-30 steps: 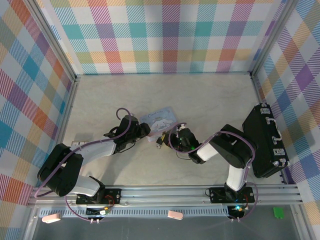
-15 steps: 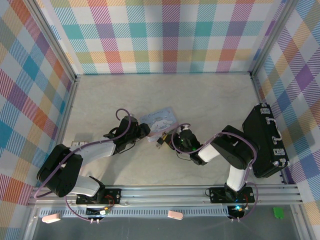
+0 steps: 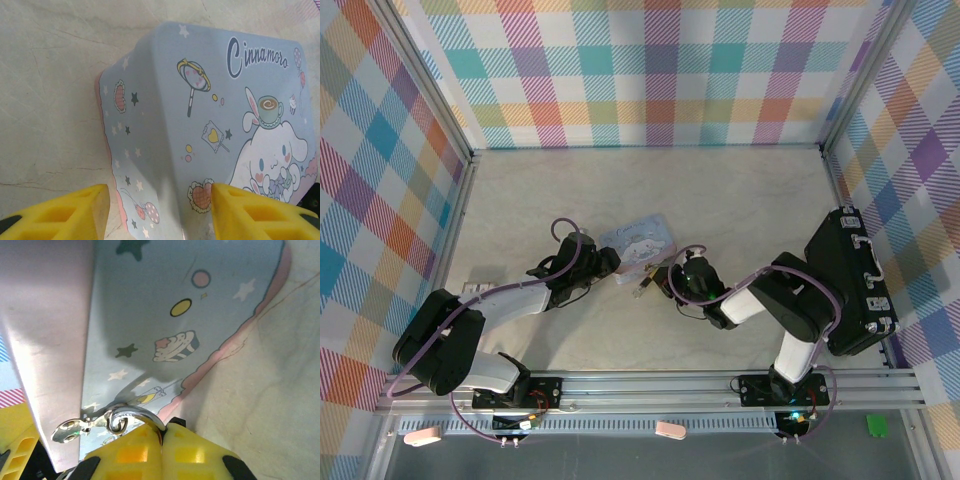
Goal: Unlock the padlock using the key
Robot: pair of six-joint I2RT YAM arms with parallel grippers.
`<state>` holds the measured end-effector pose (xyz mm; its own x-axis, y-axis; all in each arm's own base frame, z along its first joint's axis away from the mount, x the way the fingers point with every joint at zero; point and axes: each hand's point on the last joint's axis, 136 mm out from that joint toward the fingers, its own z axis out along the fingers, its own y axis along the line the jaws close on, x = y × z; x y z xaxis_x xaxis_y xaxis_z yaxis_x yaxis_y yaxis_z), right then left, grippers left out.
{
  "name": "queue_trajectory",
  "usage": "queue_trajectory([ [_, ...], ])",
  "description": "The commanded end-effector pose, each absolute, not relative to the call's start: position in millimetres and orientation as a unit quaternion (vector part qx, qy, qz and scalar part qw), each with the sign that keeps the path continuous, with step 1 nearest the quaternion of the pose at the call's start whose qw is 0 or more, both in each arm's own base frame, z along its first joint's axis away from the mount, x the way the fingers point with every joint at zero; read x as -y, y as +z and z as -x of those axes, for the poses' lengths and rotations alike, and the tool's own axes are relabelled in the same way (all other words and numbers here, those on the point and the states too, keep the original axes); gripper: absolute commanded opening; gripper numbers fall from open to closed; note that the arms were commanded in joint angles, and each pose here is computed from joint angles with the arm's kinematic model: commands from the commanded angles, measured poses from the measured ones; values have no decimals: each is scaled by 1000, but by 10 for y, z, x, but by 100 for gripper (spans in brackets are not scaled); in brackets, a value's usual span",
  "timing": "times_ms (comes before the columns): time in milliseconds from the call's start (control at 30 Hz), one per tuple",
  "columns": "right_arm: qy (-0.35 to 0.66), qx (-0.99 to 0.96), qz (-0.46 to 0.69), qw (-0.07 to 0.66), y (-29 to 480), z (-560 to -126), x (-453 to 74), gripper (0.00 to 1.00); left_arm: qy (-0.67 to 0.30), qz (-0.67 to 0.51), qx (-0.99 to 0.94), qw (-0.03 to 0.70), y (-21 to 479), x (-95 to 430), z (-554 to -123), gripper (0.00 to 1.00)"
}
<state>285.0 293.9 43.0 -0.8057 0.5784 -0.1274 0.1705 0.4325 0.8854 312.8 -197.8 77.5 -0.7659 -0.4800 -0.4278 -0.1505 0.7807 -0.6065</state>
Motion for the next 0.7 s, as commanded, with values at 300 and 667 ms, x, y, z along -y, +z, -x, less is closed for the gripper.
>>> queue_trajectory([
  [300, 482, -805, -247, 243, 614, -2901, -2767, 0, -216, 189, -925, 248, 422, 1752, -2872, 54],
  [667, 461, -813, -237, 264, 686, -2885, -2656, 0, -215, 188, -925, 250, 461, 1756, -2892, 54],
])
